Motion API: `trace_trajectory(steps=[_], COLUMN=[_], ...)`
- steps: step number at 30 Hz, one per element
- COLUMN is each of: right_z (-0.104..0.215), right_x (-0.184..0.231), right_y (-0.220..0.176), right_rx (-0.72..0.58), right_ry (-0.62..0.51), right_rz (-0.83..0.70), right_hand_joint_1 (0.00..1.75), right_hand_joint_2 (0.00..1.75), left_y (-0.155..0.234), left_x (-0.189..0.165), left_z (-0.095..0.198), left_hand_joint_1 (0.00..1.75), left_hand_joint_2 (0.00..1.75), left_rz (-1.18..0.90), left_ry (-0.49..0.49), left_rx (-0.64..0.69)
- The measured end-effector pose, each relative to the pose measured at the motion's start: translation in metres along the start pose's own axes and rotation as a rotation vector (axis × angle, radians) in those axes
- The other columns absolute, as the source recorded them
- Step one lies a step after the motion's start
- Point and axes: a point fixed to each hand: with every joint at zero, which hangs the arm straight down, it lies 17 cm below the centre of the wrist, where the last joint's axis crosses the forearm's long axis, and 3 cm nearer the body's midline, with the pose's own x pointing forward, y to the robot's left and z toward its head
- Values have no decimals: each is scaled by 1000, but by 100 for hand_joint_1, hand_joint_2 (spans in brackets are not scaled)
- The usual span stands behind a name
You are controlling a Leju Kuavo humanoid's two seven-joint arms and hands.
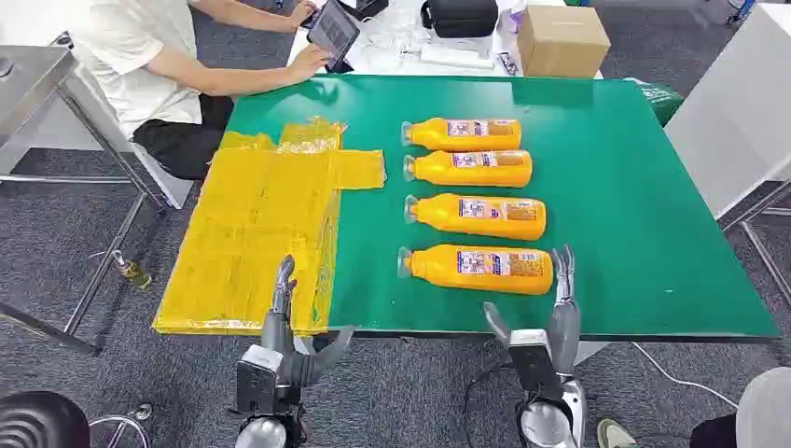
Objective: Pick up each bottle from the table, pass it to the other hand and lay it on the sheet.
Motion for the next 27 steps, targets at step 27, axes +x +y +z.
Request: trace_trajectory(steps=[27], right_z=[-15], right_x=[-23], right_y=[6], right_rx=[109], right_ry=[-4], right_rz=[224], right_hand_joint_1=[0], right_hand_joint_2=[175], left_y=[-2], left_x=[2], left_z=[-3], left_hand_joint_1=[0], left_hand_joint_2=[175], left_rz=[1], left_ry=[-10], left_rx=[-13])
